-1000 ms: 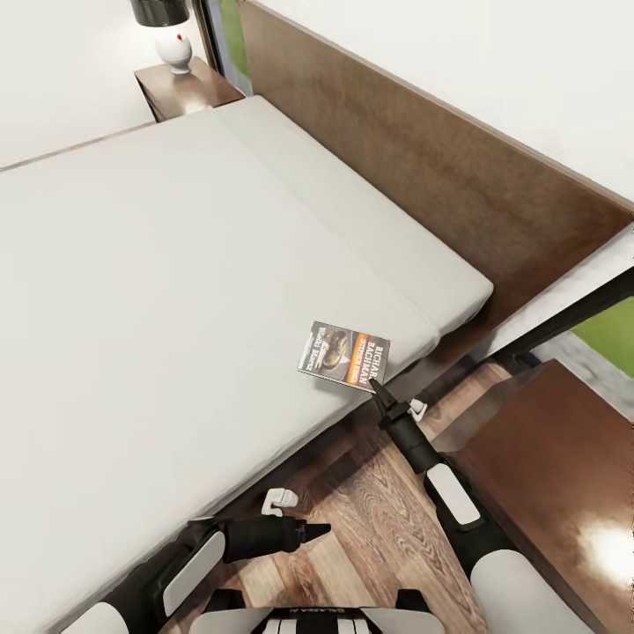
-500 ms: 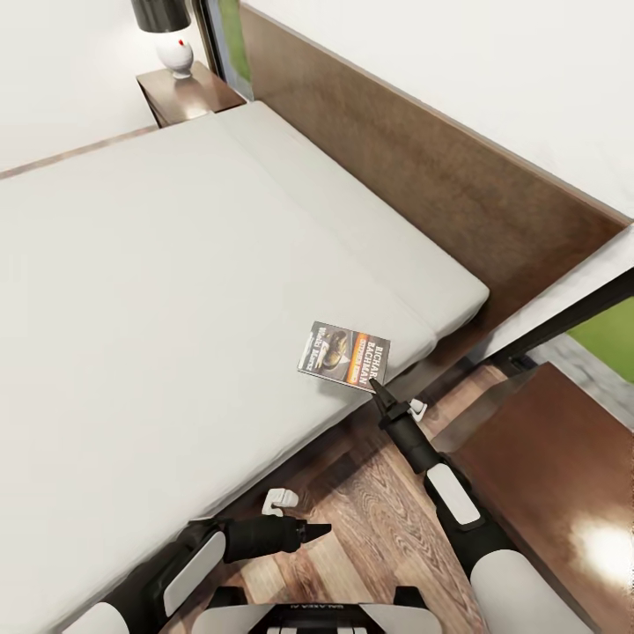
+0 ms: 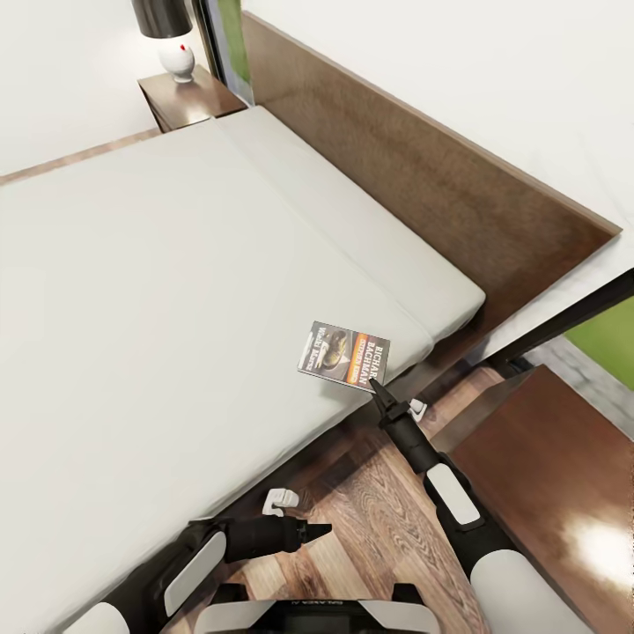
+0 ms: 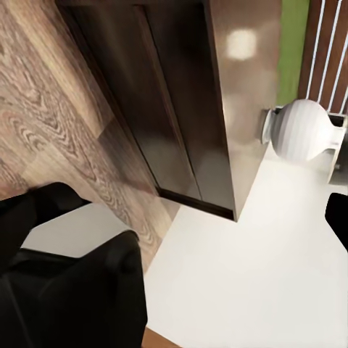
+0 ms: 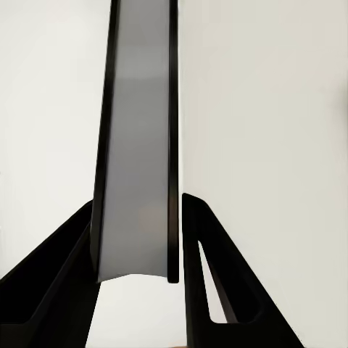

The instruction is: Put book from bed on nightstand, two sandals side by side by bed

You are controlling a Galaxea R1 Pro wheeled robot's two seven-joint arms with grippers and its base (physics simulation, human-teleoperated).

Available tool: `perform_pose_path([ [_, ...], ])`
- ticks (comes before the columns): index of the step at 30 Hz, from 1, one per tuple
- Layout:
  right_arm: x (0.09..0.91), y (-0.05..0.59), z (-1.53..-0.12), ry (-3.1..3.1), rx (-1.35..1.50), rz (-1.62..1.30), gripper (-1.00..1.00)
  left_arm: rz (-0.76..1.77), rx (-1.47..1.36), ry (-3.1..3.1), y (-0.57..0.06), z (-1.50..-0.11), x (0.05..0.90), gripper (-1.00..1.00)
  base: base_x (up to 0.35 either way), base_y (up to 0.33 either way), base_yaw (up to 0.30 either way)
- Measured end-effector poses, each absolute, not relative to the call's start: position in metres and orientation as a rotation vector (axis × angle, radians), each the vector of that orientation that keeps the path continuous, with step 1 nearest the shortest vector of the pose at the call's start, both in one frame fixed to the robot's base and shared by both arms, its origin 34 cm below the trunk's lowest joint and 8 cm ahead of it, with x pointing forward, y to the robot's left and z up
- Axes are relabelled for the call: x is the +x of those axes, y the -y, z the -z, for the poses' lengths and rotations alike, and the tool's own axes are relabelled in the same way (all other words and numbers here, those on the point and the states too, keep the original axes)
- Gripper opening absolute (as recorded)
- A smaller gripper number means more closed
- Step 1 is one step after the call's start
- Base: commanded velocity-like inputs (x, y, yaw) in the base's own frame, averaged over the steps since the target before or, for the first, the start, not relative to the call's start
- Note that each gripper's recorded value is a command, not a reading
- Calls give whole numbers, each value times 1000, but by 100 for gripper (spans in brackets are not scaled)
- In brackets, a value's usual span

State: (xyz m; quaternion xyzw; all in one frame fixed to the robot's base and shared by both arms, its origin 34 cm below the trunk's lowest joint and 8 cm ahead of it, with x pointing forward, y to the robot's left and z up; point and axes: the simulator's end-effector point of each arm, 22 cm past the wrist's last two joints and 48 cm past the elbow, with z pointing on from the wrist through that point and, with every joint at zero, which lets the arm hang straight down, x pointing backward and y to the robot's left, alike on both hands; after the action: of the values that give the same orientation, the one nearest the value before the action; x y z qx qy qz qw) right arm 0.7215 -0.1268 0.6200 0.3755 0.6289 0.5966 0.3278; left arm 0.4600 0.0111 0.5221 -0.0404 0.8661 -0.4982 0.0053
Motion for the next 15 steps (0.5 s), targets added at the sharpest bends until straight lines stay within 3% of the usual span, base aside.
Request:
perform_pose_path([
  [15,721,127,-643,-1648,982,-1562,-100,1559,-126,-2711,-11,-545,460,100,0,0,0],
])
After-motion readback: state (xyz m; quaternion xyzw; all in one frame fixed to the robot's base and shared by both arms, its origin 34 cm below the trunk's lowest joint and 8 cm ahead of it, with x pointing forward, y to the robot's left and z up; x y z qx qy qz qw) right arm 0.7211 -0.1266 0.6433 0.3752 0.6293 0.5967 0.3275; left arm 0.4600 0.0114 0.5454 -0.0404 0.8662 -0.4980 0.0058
